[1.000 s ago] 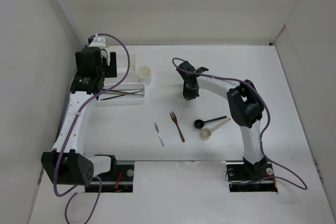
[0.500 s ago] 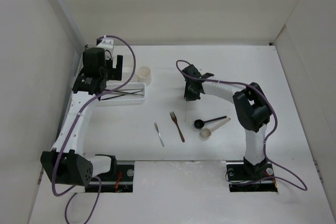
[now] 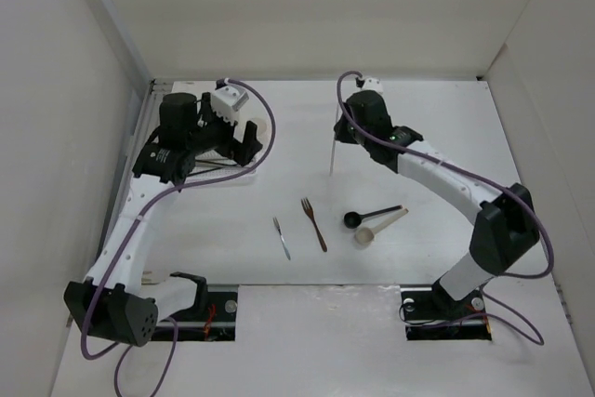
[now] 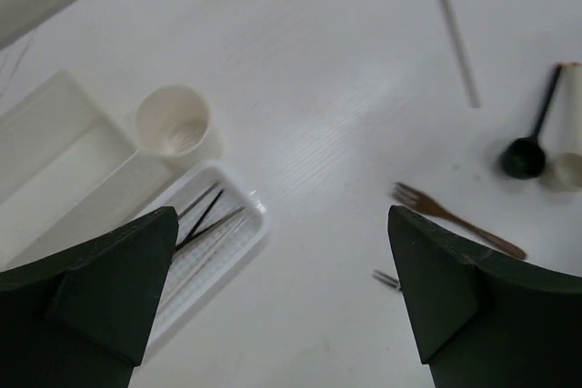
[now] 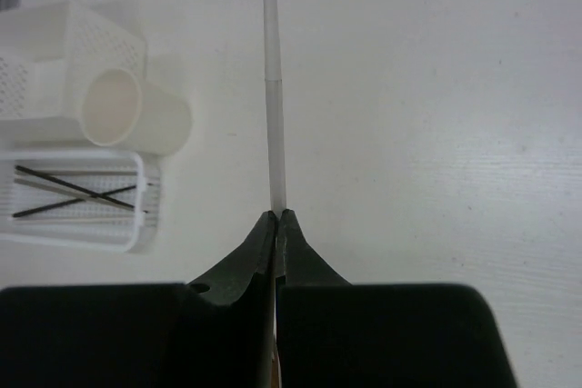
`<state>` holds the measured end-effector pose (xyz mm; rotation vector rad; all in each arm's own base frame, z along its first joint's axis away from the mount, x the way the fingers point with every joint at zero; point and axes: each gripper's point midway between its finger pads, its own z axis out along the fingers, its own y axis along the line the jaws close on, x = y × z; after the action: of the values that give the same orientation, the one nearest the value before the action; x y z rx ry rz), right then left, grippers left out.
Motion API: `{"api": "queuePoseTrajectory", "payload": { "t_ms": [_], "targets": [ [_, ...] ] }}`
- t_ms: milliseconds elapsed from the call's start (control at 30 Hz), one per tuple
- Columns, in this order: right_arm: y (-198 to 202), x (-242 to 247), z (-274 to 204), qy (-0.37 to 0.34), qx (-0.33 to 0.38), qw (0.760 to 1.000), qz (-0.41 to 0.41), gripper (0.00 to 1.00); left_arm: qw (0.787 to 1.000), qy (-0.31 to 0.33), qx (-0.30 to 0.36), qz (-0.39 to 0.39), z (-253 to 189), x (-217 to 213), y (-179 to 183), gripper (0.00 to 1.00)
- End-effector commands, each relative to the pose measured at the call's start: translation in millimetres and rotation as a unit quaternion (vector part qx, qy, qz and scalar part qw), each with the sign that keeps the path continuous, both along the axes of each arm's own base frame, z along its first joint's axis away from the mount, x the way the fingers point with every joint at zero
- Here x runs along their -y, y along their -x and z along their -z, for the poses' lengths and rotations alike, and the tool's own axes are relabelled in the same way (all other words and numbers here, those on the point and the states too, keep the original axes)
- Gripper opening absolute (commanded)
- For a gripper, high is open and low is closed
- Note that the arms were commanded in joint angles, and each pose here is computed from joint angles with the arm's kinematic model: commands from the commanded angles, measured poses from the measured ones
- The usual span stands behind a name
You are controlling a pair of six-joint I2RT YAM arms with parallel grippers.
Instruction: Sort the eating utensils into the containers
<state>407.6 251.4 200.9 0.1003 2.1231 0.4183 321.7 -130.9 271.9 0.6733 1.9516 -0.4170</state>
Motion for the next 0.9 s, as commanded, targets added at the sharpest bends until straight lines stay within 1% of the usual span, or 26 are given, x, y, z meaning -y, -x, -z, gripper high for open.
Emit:
{"api": "queuePoseTrajectory", "payload": {
  "t_ms": [0,33,100,167,267,300,400,467,667,767,800,833,867],
  "targets": [
    [-1.4,-2.4,-59.4,-0.026,0.083,0.996,-0.006,0.0,0.978,0.08,0.065,0.182,-46.7,59.6,26.8,1.0],
    [3.8,1.7,-78.1,-0.033,0.101,0.994,-0.008,0.0,0.973,0.092,0.044,0.208,-41.5,72.4,28.6,1.0],
    [16.5,-6.8,-99.3,-0.05,0.122,0.991,-0.022,0.0,0.958,0.117,0.049,0.258,-55.7,92.1,34.0,1.0],
    [27.1,-6.2,-129.8,-0.073,0.15,0.986,-0.03,0.0,0.949,0.143,0.022,0.28,-55.5,111.1,35.1,1.0],
    [47.2,-14.5,-160.2,-0.132,0.175,0.975,-0.045,0.0,0.938,0.173,0.024,0.298,-70.6,126.9,31.3,1.0],
    [52.3,-18.3,-170.1,-0.152,0.185,0.969,-0.051,0.0,0.934,0.177,0.019,0.308,-66.4,137.7,30.3,1.0],
    [66.8,-26.6,-182.1,-0.182,0.19,0.963,-0.065,0.0,0.929,0.2,0.012,0.311,-74.3,149.1,22.2,1.0],
    [77.0,-34.0,-186.6,-0.187,0.192,0.961,-0.074,0.0,0.919,0.216,0.009,0.329,-80.2,153.1,26.5,1.0],
    [82.3,-40.2,-182.3,-0.189,0.186,0.961,-0.079,0.0,0.899,0.23,-0.002,0.373,-87.3,164.9,47.8,1.0],
    [82.0,-40.5,-184.6,-0.192,0.189,0.96,-0.079,0.0,0.897,0.232,-0.013,0.375,-83.3,167.8,51.6,1.0],
    [83.0,-41.7,-184.6,-0.193,0.188,0.959,-0.083,0.0,0.901,0.231,-0.006,0.368,-84.4,167.9,47.9,1.0],
    [83.0,-41.7,-184.6,-0.193,0.188,0.959,-0.083,0.0,0.902,0.233,-0.016,0.362,-80.0,170.2,48.6,1.0],
    [82.9,-42.3,-187.1,-0.2,0.19,0.958,-0.082,0.0,0.906,0.235,-0.021,0.352,-79.8,170.2,46.1,0.97]
  ]
}}
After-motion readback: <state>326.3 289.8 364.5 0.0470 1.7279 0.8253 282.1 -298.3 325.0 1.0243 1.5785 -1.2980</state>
